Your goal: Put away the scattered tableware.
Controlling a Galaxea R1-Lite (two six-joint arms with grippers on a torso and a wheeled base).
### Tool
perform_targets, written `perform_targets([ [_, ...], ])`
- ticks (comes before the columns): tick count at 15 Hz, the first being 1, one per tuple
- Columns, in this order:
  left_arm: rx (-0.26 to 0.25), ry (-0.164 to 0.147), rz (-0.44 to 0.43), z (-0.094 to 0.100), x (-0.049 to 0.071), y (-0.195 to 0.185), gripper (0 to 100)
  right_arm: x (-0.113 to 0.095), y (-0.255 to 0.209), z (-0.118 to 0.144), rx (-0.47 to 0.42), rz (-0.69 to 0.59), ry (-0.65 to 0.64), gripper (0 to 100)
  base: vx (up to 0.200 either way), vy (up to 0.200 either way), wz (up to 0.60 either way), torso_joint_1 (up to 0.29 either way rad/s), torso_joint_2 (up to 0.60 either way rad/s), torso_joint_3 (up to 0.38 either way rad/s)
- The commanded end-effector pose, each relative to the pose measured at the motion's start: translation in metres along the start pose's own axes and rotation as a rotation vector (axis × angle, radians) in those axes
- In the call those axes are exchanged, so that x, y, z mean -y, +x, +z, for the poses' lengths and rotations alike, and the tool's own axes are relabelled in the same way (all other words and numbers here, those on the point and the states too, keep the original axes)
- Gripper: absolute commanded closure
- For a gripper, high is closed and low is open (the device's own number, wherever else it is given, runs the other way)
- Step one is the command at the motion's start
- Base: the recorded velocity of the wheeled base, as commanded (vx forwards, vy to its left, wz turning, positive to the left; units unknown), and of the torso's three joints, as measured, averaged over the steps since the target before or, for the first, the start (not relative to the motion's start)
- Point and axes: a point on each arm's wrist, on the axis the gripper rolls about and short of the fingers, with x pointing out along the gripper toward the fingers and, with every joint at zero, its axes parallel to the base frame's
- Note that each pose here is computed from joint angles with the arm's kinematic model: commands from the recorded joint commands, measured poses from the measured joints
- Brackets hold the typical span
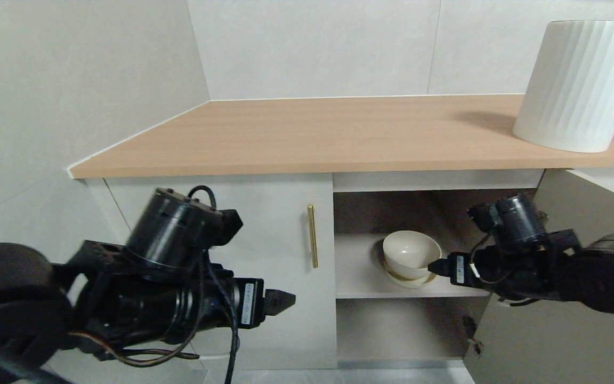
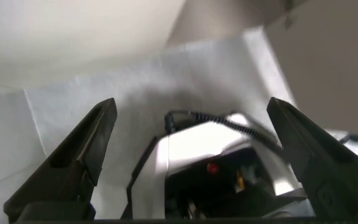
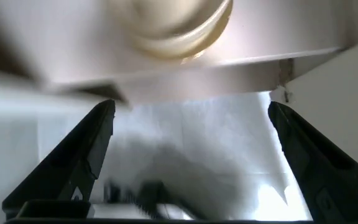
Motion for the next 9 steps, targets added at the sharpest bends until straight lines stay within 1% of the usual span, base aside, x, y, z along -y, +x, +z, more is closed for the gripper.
perform_targets([
  [1, 0.136, -0.031, -0.035, 0.003, -0.012, -0.057, 0, 0.018, -0.109, -0.002, 0.089, 0.145, -0.058, 0, 0.000, 0.000, 0.00, 0.000, 0.00, 0.000],
  [2, 0.164, -0.041, -0.038, -0.003, -0.018, -0.069, 0, 0.022, -0.135, -0.012, 0.070, 0.184, -0.077, 0, 0.000, 0.000, 0.00, 0.000, 0.00, 0.000],
  [3, 0.182, -0.047, -0.042, -0.008, -0.022, -0.078, 0, 0.023, -0.146, -0.018, 0.051, 0.199, -0.093, 0, 0.000, 0.000, 0.00, 0.000, 0.00, 0.000],
  [4, 0.186, -0.050, -0.040, -0.010, -0.024, -0.081, 0, 0.024, -0.149, -0.020, 0.043, 0.199, -0.098, 0, 0.000, 0.000, 0.00, 0.000, 0.00, 0.000],
  [5, 0.212, -0.068, -0.025, -0.018, -0.033, -0.090, 0, 0.029, -0.158, -0.027, 0.023, 0.199, -0.106, 0, 0.000, 0.000, 0.00, 0.000, 0.00, 0.000],
  [6, 0.240, -0.070, -0.020, -0.019, -0.038, -0.098, 0, 0.031, -0.160, -0.030, 0.017, 0.196, -0.107, 0, 0.000, 0.000, 0.00, 0.000, 0.00, 0.000],
  [7, 0.262, -0.060, -0.024, -0.019, -0.039, -0.104, 0, 0.032, -0.159, -0.033, 0.007, 0.190, -0.109, 0, 0.000, 0.000, 0.00, 0.000, 0.00, 0.000],
  [8, 0.264, -0.059, -0.024, -0.019, -0.039, -0.104, 0, 0.033, -0.159, -0.034, 0.004, 0.189, -0.109, 0, 0.000, 0.000, 0.00, 0.000, 0.00, 0.000],
  [9, 0.264, -0.045, -0.022, -0.021, -0.039, -0.105, 0, 0.034, -0.155, -0.041, -0.025, 0.181, -0.119, 0, 0.000, 0.000, 0.00, 0.000, 0.00, 0.000],
])
